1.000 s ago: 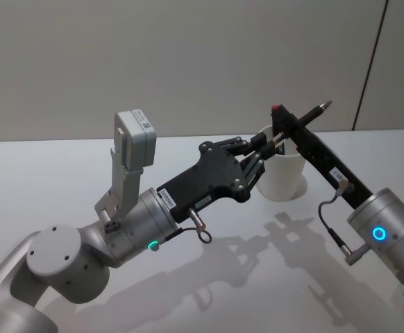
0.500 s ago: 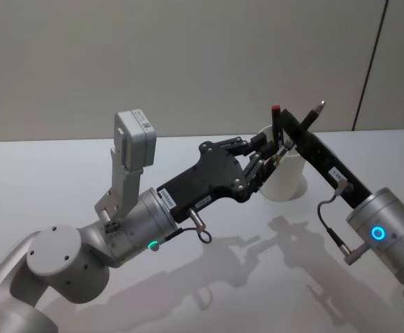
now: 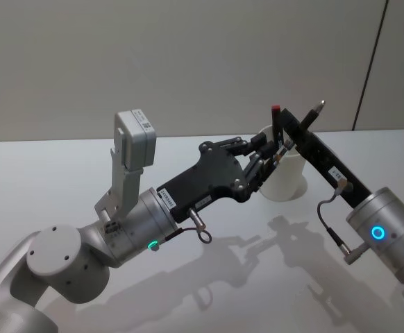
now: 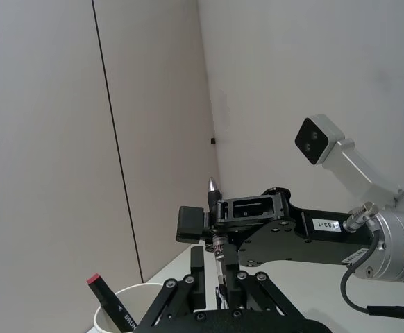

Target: Place the pen into the pen holder.

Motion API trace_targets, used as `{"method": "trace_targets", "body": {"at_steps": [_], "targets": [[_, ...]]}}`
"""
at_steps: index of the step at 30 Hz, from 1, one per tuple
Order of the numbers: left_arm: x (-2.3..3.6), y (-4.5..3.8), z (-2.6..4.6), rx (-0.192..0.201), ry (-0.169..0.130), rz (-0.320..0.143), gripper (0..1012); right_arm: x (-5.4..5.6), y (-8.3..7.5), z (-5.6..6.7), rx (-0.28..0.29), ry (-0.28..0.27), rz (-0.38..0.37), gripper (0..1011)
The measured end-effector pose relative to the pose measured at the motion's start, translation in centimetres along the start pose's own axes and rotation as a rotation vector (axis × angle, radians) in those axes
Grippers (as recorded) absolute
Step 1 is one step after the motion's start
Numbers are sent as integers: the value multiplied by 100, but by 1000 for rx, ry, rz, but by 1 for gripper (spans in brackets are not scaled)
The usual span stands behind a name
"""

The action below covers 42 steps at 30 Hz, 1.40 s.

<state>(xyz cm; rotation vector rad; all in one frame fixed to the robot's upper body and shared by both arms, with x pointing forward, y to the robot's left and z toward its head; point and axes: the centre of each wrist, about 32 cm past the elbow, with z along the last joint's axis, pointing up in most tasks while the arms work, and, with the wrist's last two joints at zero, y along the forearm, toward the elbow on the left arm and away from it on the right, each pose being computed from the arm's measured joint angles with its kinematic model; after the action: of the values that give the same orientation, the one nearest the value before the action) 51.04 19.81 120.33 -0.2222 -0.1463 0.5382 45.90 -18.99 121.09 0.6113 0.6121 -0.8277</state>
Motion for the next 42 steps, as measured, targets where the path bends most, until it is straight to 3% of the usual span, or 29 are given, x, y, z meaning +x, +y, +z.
{"method": "trace_targets", "body": {"at_steps": [2,4,8,24,29,34,42], "targets": [[0,0,0,0,0,0,169,0,0,0,0,0,0,121],[0,0,0,0,0,0,268,0,0,0,0,0,0,121],[0,0,0,0,0,0,350,0,0,0,0,0,0,121],[0,0,0,0,0,0,875,0,0,0,0,0,0,121],[0,0,0,0,0,0,986,0,0,0,1,0,0,121],[0,0,0,0,0,0,1001,2,1,9,3,-15,1,121],[0,0,0,0,0,0,1001,25,3,79,19,-106,0,121]]}}
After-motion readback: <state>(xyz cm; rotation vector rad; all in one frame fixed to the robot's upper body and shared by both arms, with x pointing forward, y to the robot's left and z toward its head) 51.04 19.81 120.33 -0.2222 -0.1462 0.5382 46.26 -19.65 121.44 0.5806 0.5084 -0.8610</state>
